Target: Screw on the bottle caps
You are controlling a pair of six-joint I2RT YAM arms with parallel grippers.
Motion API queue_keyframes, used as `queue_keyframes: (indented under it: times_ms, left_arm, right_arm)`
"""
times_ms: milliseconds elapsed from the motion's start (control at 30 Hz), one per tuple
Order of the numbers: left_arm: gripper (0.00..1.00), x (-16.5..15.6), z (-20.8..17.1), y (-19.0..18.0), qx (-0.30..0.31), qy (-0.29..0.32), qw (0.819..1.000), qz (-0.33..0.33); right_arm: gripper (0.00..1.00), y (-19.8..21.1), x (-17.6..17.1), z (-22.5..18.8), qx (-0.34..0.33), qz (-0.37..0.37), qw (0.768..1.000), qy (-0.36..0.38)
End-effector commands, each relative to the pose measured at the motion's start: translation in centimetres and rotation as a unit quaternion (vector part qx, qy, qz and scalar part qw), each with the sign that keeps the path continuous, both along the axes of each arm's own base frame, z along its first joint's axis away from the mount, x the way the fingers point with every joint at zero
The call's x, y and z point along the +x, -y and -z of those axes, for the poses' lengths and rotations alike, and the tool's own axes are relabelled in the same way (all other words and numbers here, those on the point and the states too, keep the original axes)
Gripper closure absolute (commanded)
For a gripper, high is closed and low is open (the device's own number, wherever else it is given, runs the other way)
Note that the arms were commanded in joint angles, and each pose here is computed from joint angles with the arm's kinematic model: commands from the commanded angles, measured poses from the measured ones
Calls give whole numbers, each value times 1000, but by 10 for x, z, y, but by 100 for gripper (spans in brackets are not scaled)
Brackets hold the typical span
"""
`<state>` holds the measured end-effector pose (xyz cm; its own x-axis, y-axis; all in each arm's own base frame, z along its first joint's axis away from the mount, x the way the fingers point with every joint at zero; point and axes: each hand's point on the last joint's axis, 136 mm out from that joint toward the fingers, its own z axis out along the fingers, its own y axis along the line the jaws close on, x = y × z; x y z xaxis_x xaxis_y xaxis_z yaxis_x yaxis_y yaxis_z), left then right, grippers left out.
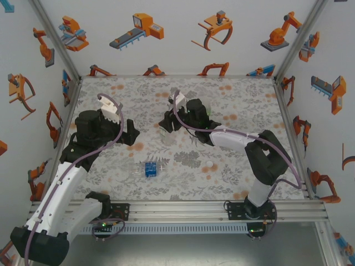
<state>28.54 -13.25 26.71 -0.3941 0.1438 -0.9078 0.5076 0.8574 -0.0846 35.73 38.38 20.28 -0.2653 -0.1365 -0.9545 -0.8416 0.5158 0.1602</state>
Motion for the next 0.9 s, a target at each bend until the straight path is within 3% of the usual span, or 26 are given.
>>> queue_keyframes:
  times_ms: [0, 167, 433, 867]
  left_arm:
    - [3, -1, -1, 7, -10, 4, 1000, 22]
    - [3, -3, -3, 17, -27, 0, 998, 48]
    - [3, -19, -12, 38, -63, 15, 990, 122]
    - [2, -83, -37, 88, -119, 103, 924, 348]
  right_arm:
    - [55, -6, 3, -24, 27, 1, 999, 21]
    - [73, -4, -1, -31, 24, -3, 1000, 17]
    - [83, 2, -27, -65, 36, -42, 998, 29]
    - [92, 31, -130, -149, 72, -207, 972, 80]
